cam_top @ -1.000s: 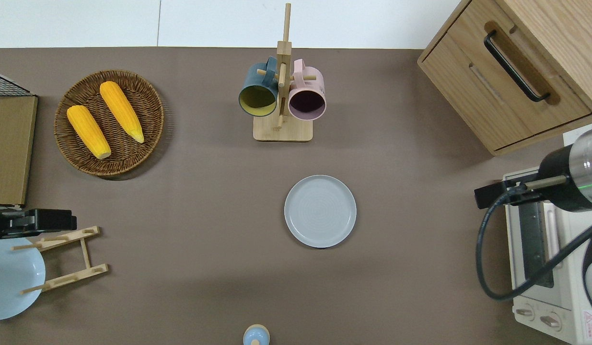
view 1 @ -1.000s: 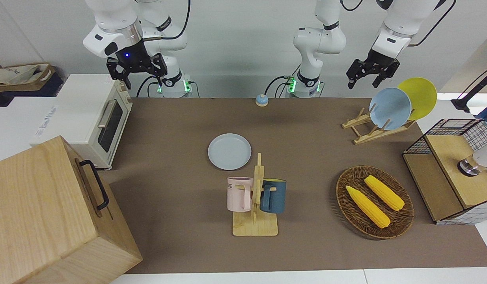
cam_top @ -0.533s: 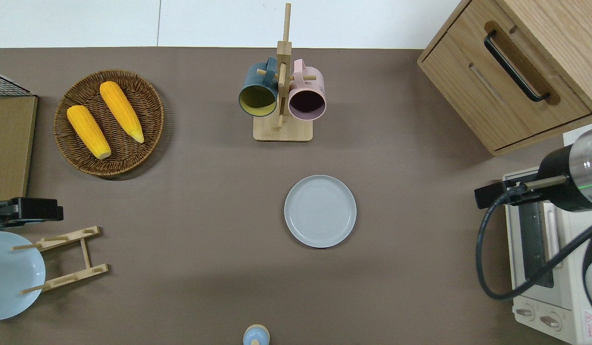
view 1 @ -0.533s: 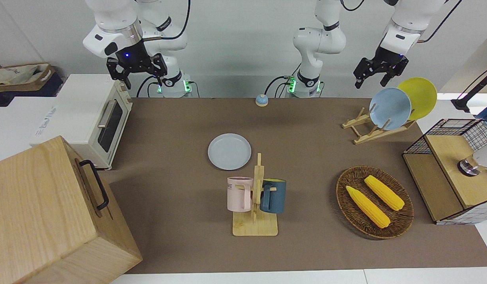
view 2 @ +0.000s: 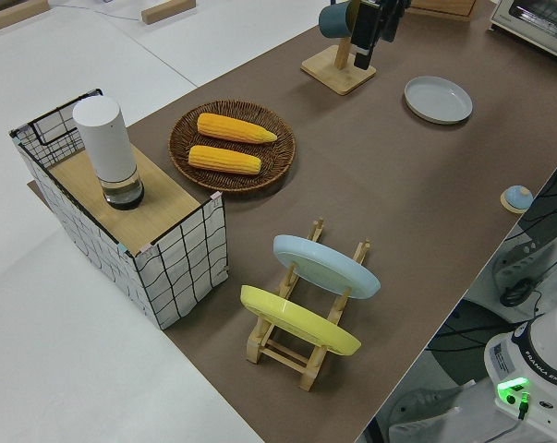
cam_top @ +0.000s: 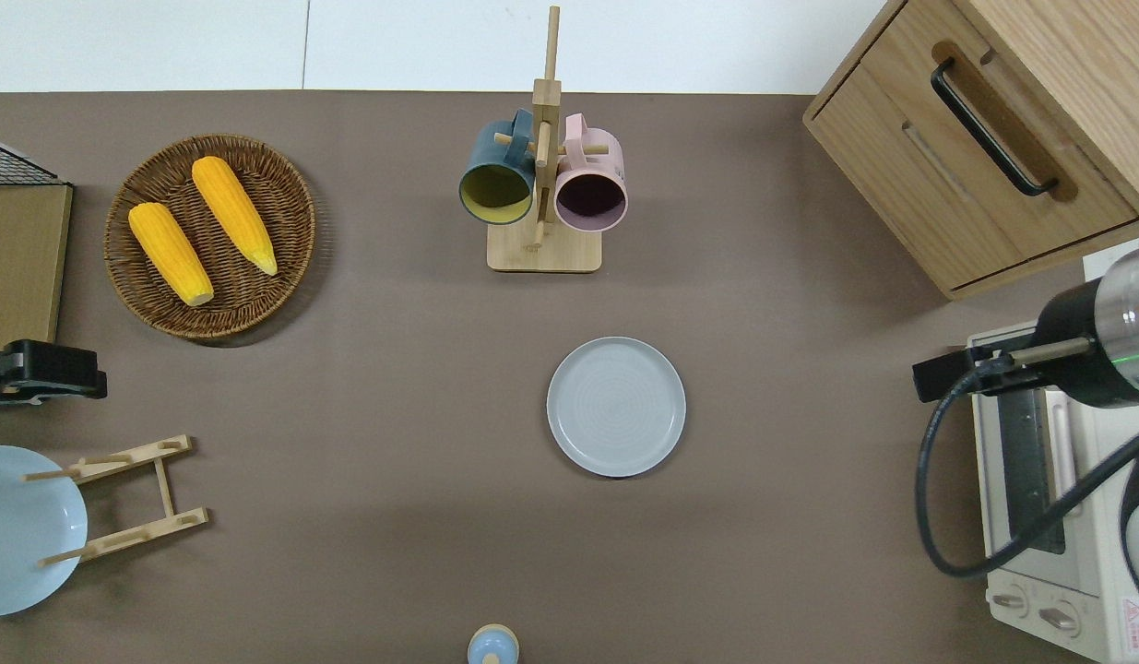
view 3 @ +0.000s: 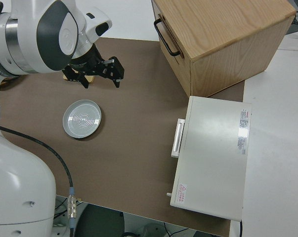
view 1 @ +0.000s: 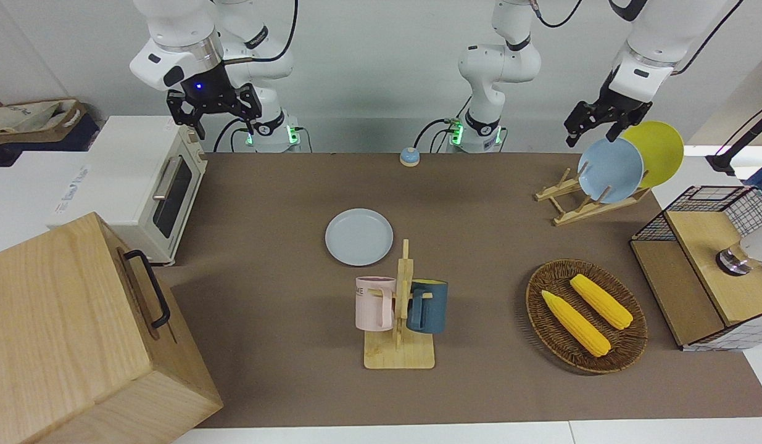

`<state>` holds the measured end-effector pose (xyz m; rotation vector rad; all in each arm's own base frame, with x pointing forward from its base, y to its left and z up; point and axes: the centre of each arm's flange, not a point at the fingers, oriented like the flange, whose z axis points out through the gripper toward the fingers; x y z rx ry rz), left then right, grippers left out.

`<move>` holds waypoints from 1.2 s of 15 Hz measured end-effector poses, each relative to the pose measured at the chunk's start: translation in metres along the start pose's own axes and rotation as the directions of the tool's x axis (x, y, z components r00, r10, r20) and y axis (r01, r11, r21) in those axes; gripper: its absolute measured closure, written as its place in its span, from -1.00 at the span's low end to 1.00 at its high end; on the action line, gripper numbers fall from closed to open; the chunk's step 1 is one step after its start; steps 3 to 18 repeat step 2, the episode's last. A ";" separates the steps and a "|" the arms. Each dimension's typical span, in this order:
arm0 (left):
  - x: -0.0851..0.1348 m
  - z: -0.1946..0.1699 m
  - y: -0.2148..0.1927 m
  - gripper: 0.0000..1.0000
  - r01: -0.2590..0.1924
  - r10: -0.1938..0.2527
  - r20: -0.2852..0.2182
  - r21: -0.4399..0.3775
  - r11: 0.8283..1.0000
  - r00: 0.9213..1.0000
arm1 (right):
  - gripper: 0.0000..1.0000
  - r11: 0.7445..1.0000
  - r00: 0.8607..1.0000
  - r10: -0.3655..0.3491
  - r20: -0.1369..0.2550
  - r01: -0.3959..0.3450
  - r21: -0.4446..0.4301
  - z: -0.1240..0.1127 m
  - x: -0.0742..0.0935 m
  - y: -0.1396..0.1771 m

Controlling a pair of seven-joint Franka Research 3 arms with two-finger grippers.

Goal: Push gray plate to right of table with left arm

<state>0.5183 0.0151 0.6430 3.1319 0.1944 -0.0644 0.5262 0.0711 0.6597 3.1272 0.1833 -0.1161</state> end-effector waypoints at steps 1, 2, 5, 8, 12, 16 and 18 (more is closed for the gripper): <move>0.000 0.000 0.001 -1.00 -0.003 0.003 0.001 0.001 1.000 1.000 | -0.97 1.000 1.000 0.000 0.000 0.000 0.000 0.000 0.000 0.000; 0.000 0.000 0.001 -1.00 -0.005 0.005 0.002 0.001 1.000 1.000 | -0.97 1.000 1.000 0.000 0.000 0.000 0.000 0.000 0.000 0.000; 0.000 0.000 0.001 -1.00 -0.005 0.005 0.002 0.001 1.000 1.000 | -0.97 1.000 1.000 0.000 0.000 0.000 0.000 0.000 0.000 0.000; 0.000 0.000 0.001 -1.00 -0.005 0.005 0.002 0.001 1.000 1.000 | -0.97 1.000 1.000 0.000 0.000 0.000 0.000 0.000 0.000 0.000; 0.000 0.000 0.001 -1.00 -0.005 0.005 0.002 0.001 1.000 1.000 | -0.97 1.000 1.000 0.000 0.000 0.000 0.000 0.000 0.000 0.000; 0.000 0.000 0.001 -1.00 -0.005 0.005 0.002 0.001 1.000 1.000 | -0.97 1.000 1.000 0.000 0.000 0.000 0.000 0.000 0.000 0.000; 0.000 0.000 0.001 -1.00 -0.005 0.005 0.002 0.001 1.000 1.000 | -0.97 1.000 1.000 0.000 0.000 0.000 0.000 0.000 0.000 0.000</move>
